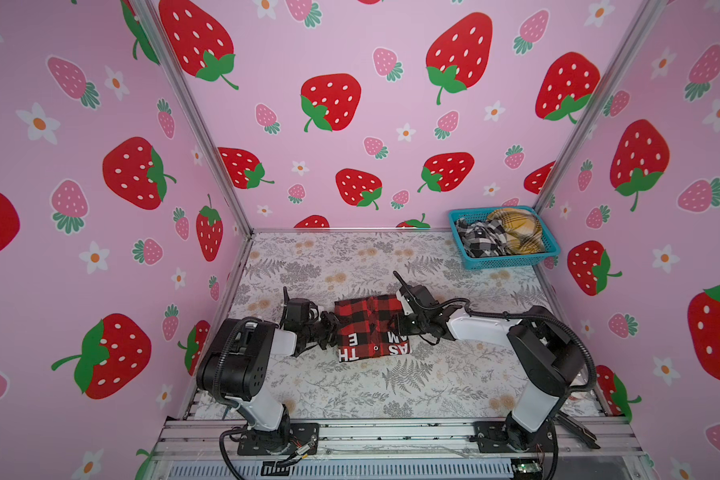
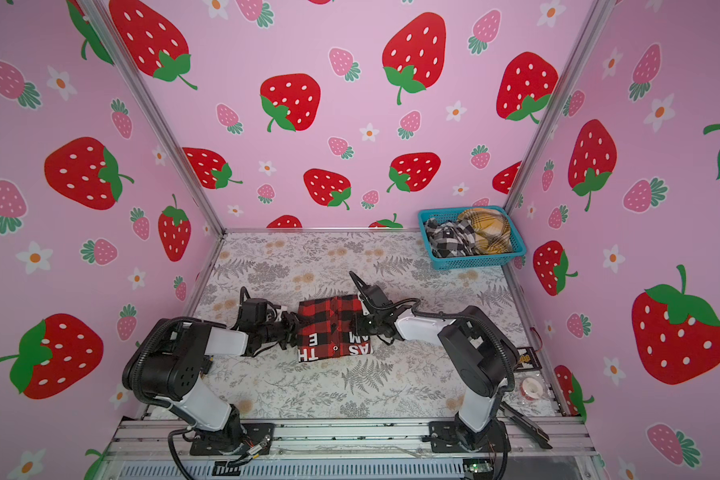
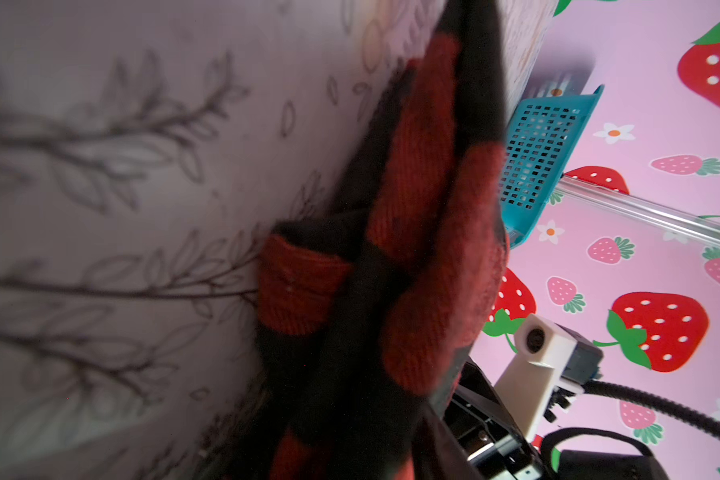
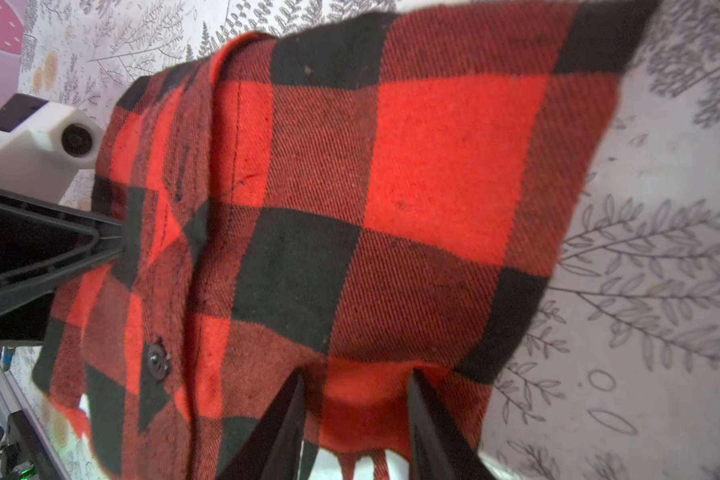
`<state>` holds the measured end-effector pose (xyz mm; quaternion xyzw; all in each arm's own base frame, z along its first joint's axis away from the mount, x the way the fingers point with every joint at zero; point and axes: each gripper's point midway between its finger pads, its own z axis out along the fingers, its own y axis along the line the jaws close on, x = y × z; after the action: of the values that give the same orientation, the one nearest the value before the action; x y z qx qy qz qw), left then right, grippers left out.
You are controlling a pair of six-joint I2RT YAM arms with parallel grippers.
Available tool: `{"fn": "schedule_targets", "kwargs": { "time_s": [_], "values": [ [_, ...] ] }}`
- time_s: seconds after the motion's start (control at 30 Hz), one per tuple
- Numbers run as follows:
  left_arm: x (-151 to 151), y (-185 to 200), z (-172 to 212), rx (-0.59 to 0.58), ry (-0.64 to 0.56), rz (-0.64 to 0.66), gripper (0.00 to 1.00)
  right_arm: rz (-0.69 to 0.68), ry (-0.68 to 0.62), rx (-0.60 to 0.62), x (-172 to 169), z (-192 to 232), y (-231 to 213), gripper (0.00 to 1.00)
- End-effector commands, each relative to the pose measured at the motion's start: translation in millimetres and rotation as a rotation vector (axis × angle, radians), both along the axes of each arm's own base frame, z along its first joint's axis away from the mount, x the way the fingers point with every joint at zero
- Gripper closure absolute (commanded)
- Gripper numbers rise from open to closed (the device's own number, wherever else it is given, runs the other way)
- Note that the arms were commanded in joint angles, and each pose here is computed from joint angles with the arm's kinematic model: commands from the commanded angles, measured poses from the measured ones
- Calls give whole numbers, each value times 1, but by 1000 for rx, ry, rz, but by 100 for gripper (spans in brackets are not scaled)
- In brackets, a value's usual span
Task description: Fold and stack the long sleeve shirts
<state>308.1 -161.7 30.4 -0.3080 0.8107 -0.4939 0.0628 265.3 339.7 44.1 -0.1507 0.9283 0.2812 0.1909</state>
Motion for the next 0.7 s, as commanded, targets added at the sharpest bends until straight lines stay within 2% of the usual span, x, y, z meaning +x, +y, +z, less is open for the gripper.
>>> {"fn": "schedule_targets", "kwargs": {
  "time_s": [0.0, 0.13, 0.33, 0.67],
  "values": [
    [-6, 3, -14, 28, 74, 52, 62, -5, 23, -2, -1, -7, 1, 57],
    [2, 1, 3, 23, 25, 41, 72, -4, 19, 1, -1, -6, 1, 58],
    [11, -5, 16, 19, -20, 19, 79, 4, 21, 8, -3, -7, 2, 58],
    [10, -8, 14, 6, -22, 8, 89, 5, 31, 10, -4, -11, 1, 58]
  ]
}}
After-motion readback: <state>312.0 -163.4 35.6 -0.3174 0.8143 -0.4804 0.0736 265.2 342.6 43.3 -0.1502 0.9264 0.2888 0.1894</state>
